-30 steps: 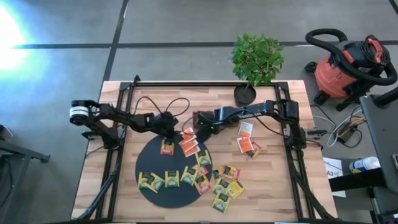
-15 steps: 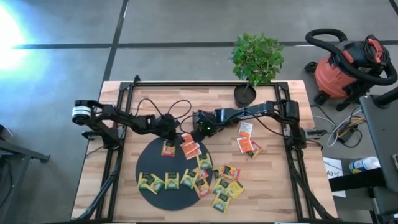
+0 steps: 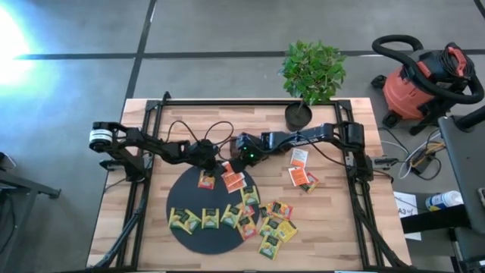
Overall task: Pick & Place Tea
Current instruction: Put the white tea bag into the left section of the brown wooden organizer
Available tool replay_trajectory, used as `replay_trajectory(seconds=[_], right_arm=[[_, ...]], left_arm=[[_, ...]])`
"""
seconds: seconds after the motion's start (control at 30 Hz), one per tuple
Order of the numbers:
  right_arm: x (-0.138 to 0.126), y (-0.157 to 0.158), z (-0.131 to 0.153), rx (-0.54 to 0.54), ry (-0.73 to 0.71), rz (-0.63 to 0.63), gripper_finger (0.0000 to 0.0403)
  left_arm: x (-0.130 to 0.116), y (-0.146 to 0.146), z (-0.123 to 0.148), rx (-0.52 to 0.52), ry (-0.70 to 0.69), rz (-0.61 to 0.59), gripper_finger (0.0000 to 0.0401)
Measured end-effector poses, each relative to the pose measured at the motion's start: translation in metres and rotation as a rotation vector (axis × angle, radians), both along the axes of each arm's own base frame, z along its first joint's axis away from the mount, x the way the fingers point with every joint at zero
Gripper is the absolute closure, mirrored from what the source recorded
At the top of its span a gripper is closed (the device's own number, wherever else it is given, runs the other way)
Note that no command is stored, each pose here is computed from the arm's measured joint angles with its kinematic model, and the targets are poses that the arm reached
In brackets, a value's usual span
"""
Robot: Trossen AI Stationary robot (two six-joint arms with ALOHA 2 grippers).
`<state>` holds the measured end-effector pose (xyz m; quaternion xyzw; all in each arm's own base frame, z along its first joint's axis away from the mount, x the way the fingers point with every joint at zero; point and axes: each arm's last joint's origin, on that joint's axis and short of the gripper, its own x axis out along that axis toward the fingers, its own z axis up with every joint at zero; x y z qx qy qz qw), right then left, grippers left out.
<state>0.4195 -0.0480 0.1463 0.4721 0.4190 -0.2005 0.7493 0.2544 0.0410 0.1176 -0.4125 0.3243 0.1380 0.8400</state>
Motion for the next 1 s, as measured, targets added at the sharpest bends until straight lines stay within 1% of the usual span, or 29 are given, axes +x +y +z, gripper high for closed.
replay_trajectory(seconds=[0.1, 0.17, 0.23, 0.27, 0.37, 0.43, 0.5, 0.6, 0.7, 0.8, 1.0], right_arm=[[-0.007, 0.004, 0.012, -0.075, 0.028, -0.039, 0.0179], [-0.014, 0.007, 0.032, -0.111, 0.019, -0.061, 0.0179], [-0.021, 0.013, 0.048, -0.095, 0.023, -0.093, 0.0179], [-0.023, 0.018, 0.049, -0.083, 0.028, -0.108, 0.0179], [-0.026, 0.034, 0.035, -0.052, 0.055, -0.148, 0.0179], [-0.022, 0.041, 0.026, -0.029, 0.043, -0.157, 0.0179], [-0.019, 0.043, 0.016, -0.005, 0.063, -0.163, 0.0179], [-0.017, 0.040, -0.007, -0.016, 0.121, -0.192, 0.0179], [-0.014, 0.040, -0.004, -0.034, 0.096, -0.203, 0.0179], [-0.015, 0.039, -0.008, -0.051, 0.113, -0.208, 0.0179], [-0.009, 0.033, -0.003, -0.063, 0.040, -0.214, 0.0179]], left_arm=[[0.000, 0.000, 0.000, 0.004, 0.000, 0.005, 0.0278], [0.000, 0.000, 0.000, 0.006, -0.001, 0.006, 0.0278], [0.000, 0.001, 0.000, 0.012, -0.002, 0.008, 0.0278], [0.000, 0.001, 0.000, 0.018, -0.003, 0.005, 0.0278], [0.002, 0.001, 0.000, 0.029, -0.010, -0.004, 0.0278], [0.003, 0.001, -0.002, 0.031, -0.020, -0.010, 0.0278], [0.004, 0.001, -0.003, 0.029, -0.028, -0.023, 0.0278], [0.005, 0.000, -0.003, 0.019, -0.035, -0.045, 0.0278], [0.006, -0.003, -0.004, 0.005, -0.036, -0.067, 0.0278], [0.006, -0.006, -0.004, 0.004, -0.036, -0.090, 0.0278], [0.007, -0.009, -0.004, 0.009, -0.043, -0.098, 0.0278]])
